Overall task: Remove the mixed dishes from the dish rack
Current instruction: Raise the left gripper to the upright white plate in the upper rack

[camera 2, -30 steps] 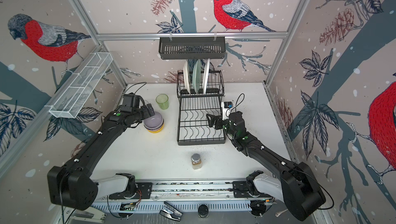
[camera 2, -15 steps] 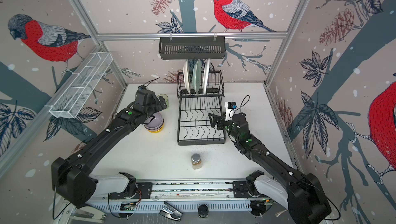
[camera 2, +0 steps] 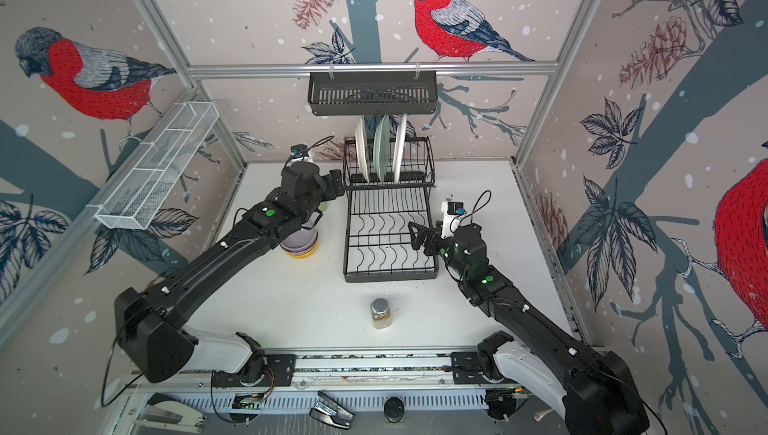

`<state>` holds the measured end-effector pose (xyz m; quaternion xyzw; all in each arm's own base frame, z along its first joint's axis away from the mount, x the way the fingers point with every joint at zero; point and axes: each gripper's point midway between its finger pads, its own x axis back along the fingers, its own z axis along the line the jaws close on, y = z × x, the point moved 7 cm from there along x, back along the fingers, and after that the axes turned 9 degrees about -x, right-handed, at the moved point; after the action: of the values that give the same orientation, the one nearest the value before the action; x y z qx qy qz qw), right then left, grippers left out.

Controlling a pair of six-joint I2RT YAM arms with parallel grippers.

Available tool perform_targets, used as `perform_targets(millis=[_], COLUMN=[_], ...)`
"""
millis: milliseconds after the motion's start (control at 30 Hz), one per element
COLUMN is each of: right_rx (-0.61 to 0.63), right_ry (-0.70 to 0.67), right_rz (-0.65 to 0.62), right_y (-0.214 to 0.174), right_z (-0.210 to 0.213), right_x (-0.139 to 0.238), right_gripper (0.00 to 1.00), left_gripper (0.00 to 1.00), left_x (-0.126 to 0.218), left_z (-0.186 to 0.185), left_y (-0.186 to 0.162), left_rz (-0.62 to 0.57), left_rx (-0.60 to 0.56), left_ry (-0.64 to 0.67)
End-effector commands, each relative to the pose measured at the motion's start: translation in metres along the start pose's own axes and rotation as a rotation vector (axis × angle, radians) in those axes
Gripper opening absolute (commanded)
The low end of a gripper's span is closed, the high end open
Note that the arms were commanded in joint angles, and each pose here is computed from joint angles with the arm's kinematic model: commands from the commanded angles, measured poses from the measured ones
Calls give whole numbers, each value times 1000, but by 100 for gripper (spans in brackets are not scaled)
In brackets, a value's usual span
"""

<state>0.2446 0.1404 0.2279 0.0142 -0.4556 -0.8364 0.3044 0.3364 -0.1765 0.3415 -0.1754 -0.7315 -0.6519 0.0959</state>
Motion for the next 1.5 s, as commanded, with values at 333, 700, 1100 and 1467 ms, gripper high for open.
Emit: perform_targets(millis=[333,700,1100,1467], right_rx=[-42,-41,-37,-7], right_ry=[-23,-56,-81,-78], right_rz=[-17,-9,6,13], right_y=[5,2,-7,-7], right_z=[0,-5,-14,-13], right_x=[-3,-6,-5,-9], right_gripper=[100,99,99,100], left_gripper=[77,68,65,65], left_x=[-2,-19,-25,-12], left_z=[-36,-57,-70,-73], left_y=[43,53,54,55], left_rz=[-157,-164,-172,-187], left_rx=[4,-7,-9,-1], left_ry=[-223,-286,-286,-305])
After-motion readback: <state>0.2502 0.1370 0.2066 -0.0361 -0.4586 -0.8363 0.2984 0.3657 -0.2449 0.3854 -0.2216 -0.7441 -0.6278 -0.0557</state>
